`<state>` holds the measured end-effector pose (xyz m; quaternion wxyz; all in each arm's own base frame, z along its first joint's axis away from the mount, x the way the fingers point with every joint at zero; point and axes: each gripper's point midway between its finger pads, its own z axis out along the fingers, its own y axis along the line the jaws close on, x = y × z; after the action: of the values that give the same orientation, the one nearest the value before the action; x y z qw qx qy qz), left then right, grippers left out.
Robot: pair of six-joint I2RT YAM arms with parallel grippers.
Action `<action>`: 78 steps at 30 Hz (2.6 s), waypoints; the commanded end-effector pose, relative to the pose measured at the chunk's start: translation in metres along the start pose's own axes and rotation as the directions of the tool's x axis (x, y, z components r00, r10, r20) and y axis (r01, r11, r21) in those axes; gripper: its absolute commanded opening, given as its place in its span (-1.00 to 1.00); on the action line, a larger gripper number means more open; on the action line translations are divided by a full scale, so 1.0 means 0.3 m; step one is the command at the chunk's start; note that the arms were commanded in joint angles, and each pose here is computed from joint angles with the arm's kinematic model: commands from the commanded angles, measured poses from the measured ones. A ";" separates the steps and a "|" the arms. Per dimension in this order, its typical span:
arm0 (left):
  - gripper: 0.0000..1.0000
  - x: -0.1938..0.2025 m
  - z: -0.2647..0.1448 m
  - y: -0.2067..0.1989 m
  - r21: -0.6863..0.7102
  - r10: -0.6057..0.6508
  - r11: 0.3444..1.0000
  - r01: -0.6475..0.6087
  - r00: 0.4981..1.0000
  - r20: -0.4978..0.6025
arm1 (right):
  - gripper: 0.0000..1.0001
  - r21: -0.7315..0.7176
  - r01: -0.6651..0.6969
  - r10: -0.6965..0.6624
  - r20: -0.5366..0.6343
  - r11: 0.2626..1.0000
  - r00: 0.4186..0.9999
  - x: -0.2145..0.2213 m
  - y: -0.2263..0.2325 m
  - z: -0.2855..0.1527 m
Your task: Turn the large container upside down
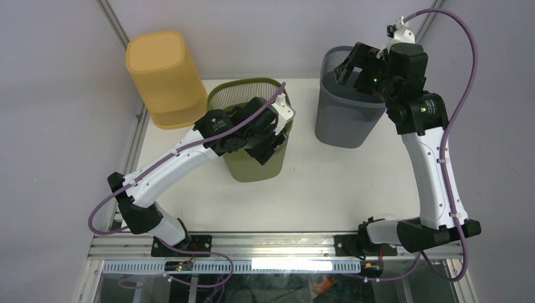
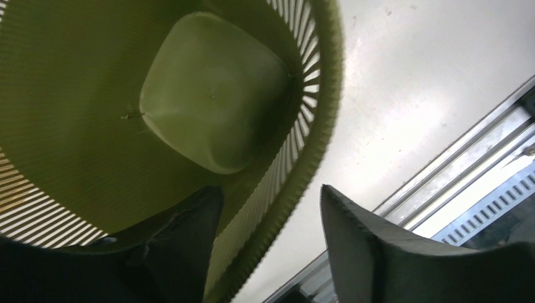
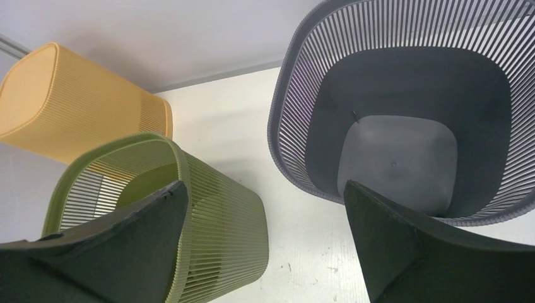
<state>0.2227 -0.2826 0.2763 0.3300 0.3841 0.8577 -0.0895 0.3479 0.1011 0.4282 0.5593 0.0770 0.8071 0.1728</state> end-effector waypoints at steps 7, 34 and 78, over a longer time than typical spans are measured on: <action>-0.67 -0.062 -0.045 0.011 0.044 -0.028 0.999 0.024 0.996 0.083 | 0.96 -0.062 -0.020 0.024 0.068 0.998 0.997 -0.057 0.038 -0.032; -1.00 -0.400 -0.257 0.309 0.688 -0.786 0.550 0.473 0.572 0.235 | 0.97 -0.072 0.023 -0.021 0.028 0.997 0.999 -0.003 -0.008 -0.046; 0.97 -0.171 0.146 0.599 0.224 -0.738 0.675 0.703 0.629 0.246 | 0.94 -0.167 -0.425 0.347 -0.356 0.890 0.867 0.602 -0.061 -0.068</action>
<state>0.3920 -0.2358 0.2884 0.3340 -0.0078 0.8494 -0.4086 0.2630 0.1422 0.2577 0.3545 0.1441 0.8354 0.3946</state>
